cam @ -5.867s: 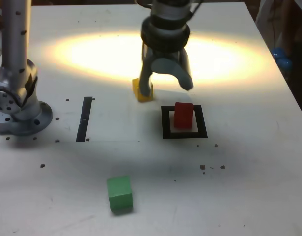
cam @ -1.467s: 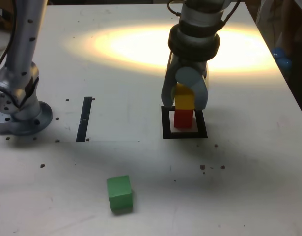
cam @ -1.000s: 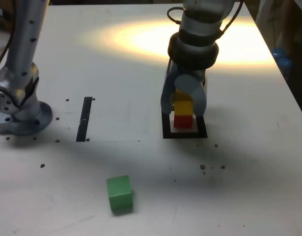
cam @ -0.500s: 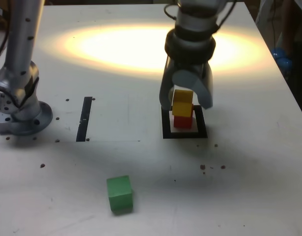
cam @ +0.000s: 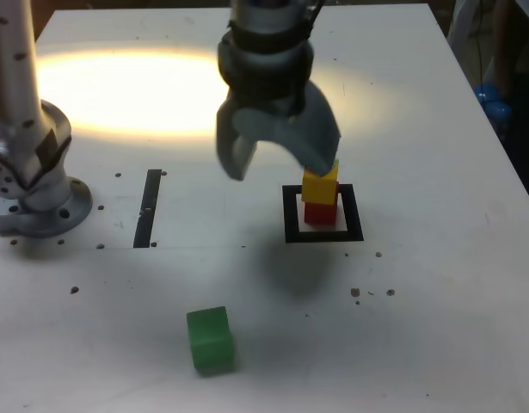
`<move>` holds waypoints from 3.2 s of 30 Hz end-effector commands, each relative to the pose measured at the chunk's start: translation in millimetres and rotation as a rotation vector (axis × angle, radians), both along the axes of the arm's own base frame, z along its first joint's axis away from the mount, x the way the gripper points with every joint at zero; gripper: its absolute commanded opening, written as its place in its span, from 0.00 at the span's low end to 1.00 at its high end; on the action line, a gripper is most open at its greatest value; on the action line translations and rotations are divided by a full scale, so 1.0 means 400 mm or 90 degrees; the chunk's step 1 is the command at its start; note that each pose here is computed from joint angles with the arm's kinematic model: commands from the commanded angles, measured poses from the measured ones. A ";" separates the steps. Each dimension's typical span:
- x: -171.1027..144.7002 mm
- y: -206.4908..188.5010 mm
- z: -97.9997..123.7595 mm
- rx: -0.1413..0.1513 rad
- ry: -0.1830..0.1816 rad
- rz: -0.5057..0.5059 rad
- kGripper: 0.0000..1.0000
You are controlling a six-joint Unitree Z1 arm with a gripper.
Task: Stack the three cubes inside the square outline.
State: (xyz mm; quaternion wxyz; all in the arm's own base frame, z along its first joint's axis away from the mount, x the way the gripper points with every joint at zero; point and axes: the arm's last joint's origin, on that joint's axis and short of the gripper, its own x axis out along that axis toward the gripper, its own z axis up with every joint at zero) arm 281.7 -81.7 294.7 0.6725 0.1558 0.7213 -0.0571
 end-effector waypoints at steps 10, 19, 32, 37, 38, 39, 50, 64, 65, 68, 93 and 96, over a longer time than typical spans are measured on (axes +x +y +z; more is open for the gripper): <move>-0.092 -0.170 -0.002 0.020 0.002 -0.187 0.99; -0.138 -0.252 -0.012 0.028 0.003 -0.296 0.99; -0.166 -0.335 -0.107 0.036 0.021 -0.384 0.99; -0.172 -0.338 -0.149 0.029 0.023 -0.385 0.99; -0.173 -0.339 -0.154 0.029 0.024 -0.385 0.99; -0.174 -0.340 -0.157 0.029 0.024 -0.385 0.99; -0.187 -0.380 -0.181 0.032 0.025 -0.396 0.92; -0.176 -0.404 -0.202 0.027 0.021 -0.396 0.75; -0.176 -0.405 -0.203 0.027 0.020 -0.395 0.72; -0.175 -0.406 -0.205 0.028 0.019 -0.391 0.62; -0.180 -0.398 -0.201 0.038 0.021 -0.383 0.35; -0.181 -0.397 -0.198 0.039 0.022 -0.383 0.35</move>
